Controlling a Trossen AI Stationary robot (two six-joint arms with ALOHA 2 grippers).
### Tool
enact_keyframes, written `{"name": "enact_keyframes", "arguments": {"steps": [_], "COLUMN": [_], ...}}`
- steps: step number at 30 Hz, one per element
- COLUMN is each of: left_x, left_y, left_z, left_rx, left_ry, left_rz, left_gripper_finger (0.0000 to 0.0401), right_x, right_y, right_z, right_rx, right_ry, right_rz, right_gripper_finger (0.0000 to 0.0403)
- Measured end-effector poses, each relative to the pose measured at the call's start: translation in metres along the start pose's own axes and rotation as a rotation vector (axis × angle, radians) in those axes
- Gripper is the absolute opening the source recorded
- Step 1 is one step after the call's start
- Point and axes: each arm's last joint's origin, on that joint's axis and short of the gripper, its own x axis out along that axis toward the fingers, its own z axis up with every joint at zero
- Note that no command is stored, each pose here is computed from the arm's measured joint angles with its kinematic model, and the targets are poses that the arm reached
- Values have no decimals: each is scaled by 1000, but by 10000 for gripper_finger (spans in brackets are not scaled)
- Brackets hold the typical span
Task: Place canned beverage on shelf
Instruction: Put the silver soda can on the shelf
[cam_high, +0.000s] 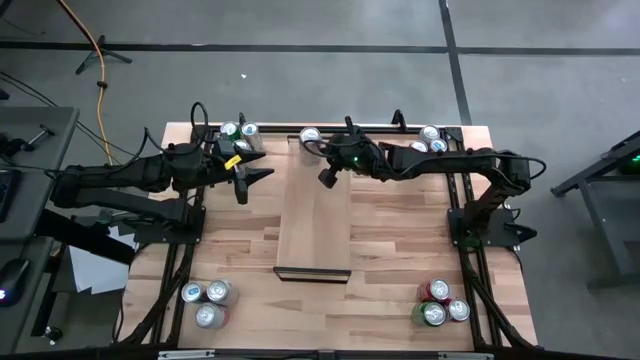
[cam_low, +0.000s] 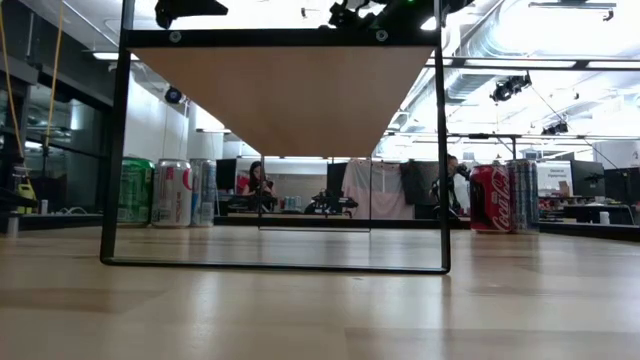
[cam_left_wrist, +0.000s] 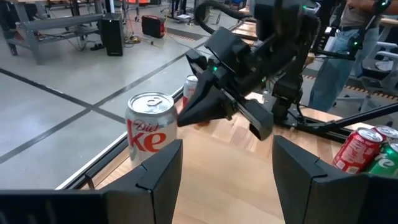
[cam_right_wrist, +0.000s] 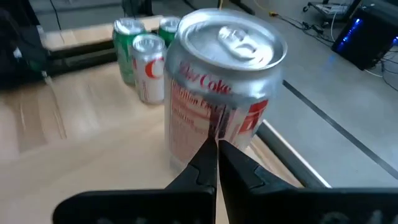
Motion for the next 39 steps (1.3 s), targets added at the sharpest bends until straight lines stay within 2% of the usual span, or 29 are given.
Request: {"name": "enact_keyframes", "arguments": {"steps": [9,17,27,30,34,39], "left_x": [1,1,1,1,-1,-7], "left_y": [0,1,1,1,1,-2], "left_z": [0,0,-1,-2,-11,-31], "left_rx": [1,1,43,44,11,-48], "left_ry": [2,-2,6,12,116,362], "left_rz": [3,26,47,48,-17,-179], "left_gripper_finger": [179,179,179,179,179,179], "right_x": [7,25,25,20,-2,-46], "right_y": [-8,-2,-1,-2,-10,-19], "right_z": [8,-2,-2,-4,0,2], "right_rx": [56,83,93,73,33,-8], "right_ry": [-78,-66,-65,-27,37,164], "right_rz": [45,66,96,95,90,118], "right_gripper_finger": [0,0,0,0,0,0]}}
